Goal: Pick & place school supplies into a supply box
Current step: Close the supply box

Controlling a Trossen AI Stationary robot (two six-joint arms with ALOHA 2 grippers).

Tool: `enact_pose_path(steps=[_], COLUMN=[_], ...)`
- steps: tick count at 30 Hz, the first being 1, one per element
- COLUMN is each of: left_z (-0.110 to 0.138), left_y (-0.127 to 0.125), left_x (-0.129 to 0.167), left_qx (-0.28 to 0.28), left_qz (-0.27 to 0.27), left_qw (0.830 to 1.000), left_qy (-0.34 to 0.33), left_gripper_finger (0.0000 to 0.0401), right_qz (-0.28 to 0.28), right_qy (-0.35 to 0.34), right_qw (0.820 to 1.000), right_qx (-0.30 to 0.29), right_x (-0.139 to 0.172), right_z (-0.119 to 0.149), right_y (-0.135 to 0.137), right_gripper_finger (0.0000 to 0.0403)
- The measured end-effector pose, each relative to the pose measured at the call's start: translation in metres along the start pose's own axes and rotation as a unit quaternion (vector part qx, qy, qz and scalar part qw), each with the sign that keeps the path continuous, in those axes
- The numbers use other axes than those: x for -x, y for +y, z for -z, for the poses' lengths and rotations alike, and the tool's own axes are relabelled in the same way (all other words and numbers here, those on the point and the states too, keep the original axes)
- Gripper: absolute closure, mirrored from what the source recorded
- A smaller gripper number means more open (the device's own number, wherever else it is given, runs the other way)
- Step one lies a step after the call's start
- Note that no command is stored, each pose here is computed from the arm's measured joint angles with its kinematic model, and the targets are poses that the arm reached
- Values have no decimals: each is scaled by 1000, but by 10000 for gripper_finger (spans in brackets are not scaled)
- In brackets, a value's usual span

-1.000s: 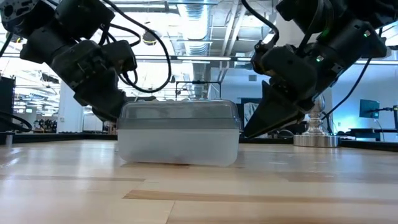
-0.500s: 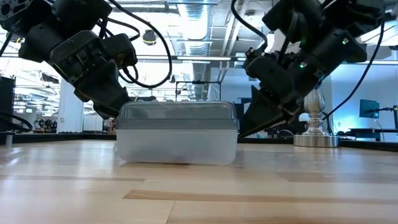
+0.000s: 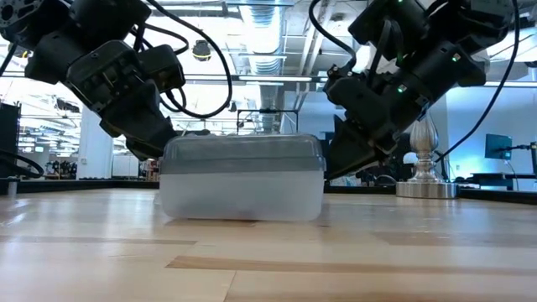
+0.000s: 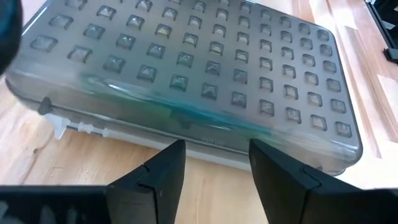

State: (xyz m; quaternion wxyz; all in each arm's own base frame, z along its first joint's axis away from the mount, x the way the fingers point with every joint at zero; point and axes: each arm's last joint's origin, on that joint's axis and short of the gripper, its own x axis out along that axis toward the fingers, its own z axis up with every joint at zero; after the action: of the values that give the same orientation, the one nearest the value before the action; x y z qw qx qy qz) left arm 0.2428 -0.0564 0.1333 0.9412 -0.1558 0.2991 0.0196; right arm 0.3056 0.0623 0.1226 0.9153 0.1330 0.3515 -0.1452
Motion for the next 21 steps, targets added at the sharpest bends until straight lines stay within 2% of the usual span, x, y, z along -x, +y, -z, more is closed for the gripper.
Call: enact_pose_path(steps=[7,11,21], left_z=[1,5,5], left_y=[0,3,6], left_x=[0,0,0], left_qx=[-2,2,6], left_qz=[-2,-25,-57], left_qw=[1000,999,998], left_qy=[6,22,15], left_gripper_finger=[227,227,227], right_qz=[-9,-6,-23], right_qy=[3,21,36], right_qw=[1000,1000,999], right_qx=[-4,-9,-12], right_x=[-1,-1,5], right_z=[-2,1,12], right_y=[-3,-3,11], right_gripper_finger=[337,337,337])
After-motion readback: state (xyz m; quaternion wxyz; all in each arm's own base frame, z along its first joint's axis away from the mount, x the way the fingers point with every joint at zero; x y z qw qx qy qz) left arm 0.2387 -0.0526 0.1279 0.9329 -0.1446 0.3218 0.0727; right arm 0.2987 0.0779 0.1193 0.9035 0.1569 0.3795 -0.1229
